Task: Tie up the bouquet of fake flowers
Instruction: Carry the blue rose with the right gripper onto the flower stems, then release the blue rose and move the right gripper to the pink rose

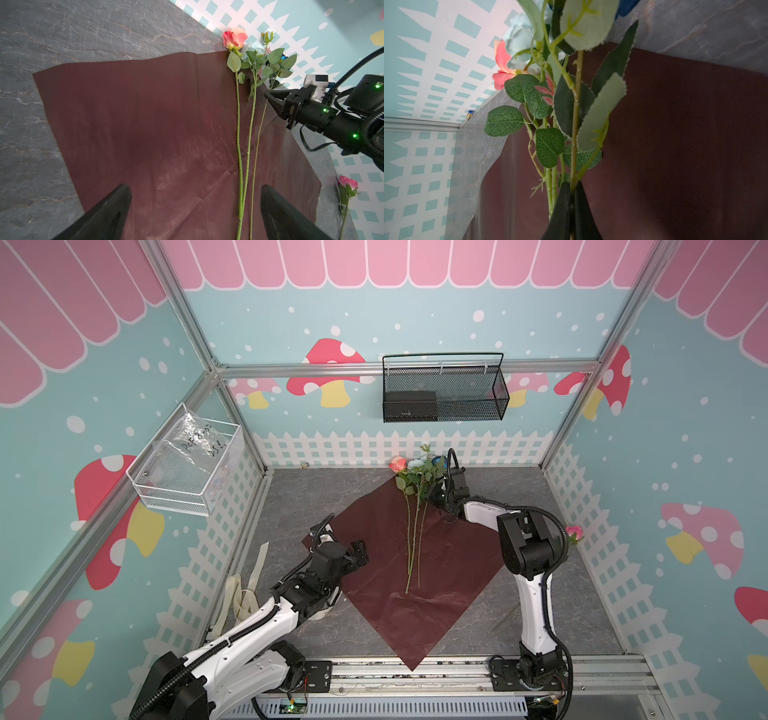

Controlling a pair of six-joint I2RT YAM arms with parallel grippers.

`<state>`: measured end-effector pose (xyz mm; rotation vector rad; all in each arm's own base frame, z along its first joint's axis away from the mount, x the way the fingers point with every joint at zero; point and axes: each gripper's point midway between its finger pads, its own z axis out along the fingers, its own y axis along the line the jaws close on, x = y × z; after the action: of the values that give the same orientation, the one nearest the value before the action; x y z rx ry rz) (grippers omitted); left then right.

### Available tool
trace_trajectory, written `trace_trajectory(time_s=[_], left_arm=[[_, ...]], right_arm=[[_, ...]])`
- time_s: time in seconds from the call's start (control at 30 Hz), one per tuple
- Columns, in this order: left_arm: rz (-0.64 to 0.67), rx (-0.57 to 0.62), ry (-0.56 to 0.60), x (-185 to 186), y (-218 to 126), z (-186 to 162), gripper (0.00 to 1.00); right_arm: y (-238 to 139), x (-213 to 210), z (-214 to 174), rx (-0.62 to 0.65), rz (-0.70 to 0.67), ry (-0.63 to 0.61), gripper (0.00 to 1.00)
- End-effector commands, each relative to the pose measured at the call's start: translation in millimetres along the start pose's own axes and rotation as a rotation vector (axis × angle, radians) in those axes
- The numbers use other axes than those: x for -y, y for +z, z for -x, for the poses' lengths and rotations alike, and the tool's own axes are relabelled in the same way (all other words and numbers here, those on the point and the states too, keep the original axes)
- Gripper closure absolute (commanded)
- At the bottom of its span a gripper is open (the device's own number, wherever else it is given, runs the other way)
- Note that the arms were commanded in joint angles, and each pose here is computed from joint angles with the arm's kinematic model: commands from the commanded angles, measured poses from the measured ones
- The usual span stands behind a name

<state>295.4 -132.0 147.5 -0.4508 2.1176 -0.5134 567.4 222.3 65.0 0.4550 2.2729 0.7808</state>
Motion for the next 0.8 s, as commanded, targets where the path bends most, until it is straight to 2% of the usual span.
trace_trajectory(time_s=[0.0,0.23,0.43,0.63,0.77], left_arm=[[0.006,0.001,-0.007,-1.5,-0.5,1.8,0.0],[0.003,0.0,-0.014,-2.0,-0.5,0.7,0.0],[-0.005,0.003,-0.02,-1.7,-2.6,1.4,0.0],[-0.017,0.008,-0.027,-0.6,-5.3,2.4,0.0],[-0.025,0.016,-0.03,-0.3,-8.7,4.3,0.0]], right_arm=[[8.8,-2.1,-2.8,-0.006,0.006,0.021,0.96],[7.5,-3.7,-2.3,-0.012,0.005,0.012,0.8],[-6.4,-11.1,2.8,-0.001,0.004,-0.022,0.72],[-32.9,-16.2,8.7,0.013,-0.02,-0.06,0.65],[-65.5,-12.8,11.5,0.036,-0.068,-0.118,0.63]])
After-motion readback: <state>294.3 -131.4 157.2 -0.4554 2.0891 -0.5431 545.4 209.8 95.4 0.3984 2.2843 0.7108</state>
